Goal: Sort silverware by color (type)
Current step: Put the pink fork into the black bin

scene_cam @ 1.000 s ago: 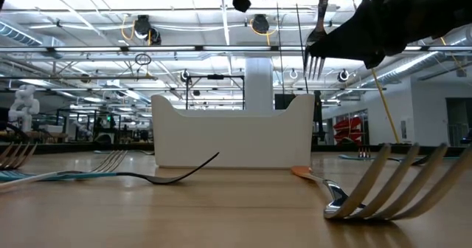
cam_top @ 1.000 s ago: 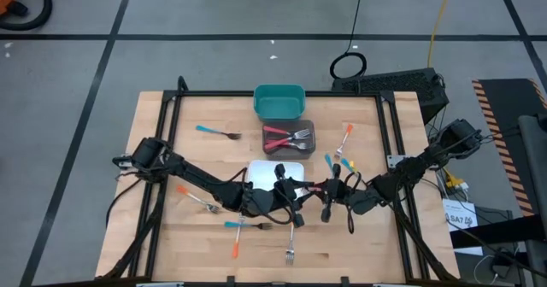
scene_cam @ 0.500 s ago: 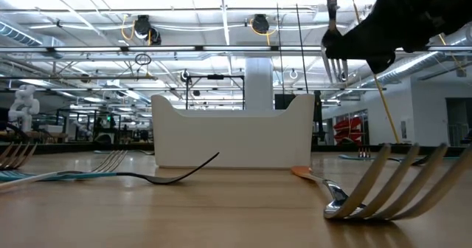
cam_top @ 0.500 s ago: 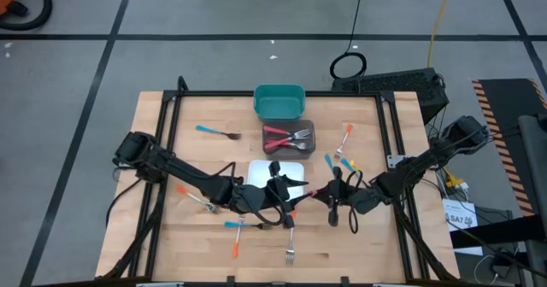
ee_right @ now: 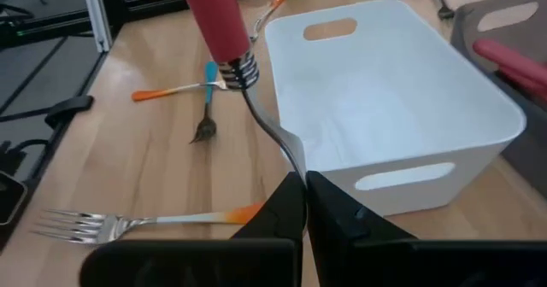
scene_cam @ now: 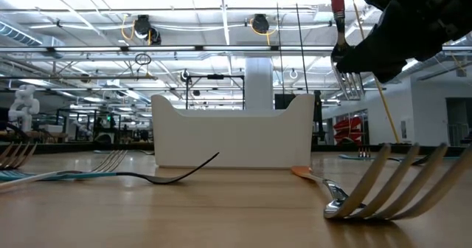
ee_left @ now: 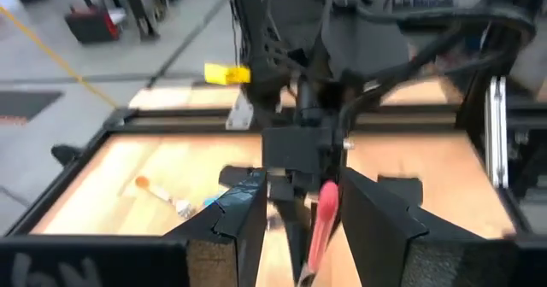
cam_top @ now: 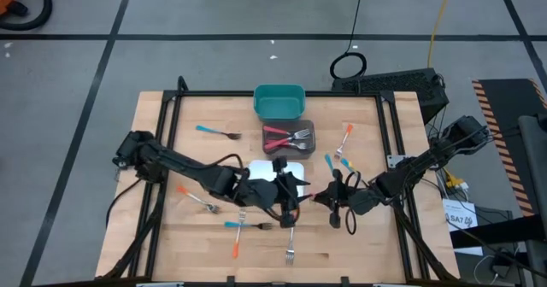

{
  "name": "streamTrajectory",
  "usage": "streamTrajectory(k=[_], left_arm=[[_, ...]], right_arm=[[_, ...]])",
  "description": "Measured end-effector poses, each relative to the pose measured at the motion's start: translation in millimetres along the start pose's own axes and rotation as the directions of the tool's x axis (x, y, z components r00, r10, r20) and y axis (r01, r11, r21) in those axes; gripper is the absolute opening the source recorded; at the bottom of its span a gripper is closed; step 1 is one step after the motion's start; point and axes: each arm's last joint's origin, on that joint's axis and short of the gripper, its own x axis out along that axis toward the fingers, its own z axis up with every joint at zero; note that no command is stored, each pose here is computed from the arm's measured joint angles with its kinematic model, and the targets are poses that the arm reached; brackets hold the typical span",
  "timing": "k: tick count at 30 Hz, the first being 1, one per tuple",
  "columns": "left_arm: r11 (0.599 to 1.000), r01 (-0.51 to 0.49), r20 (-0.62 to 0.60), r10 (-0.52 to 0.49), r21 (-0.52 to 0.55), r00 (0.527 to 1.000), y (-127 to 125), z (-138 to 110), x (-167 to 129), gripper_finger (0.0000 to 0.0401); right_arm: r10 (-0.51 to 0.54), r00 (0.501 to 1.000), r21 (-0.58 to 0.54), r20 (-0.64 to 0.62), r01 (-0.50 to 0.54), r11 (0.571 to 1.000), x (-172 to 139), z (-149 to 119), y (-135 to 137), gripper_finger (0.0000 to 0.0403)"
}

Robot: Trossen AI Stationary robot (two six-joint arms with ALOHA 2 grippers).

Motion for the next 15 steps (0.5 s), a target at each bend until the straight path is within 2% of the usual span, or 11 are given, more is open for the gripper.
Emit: streamTrajectory(k=[3,8,15], left_arm=[[0.999,0.026,-0.065,-0.025,0.018,0.998,2,10,2,0.0145],[0.987,0.158,-0.126,-0.158,-0.012,0.979,6,24,10,0.0145],[0.99,0.134,-0.285,-0.119,0.034,0.951,12,17,34,0.0145]], right_arm=[[-0.004,1.0,0.013,-0.012,0.004,1.0,1,-1,-1,0.0],[-0.023,0.999,0.029,-0.038,0.024,0.999,1,-3,-4,0.0],[-0.031,0.998,0.027,-0.047,0.032,0.999,1,-4,-5,0.0001]])
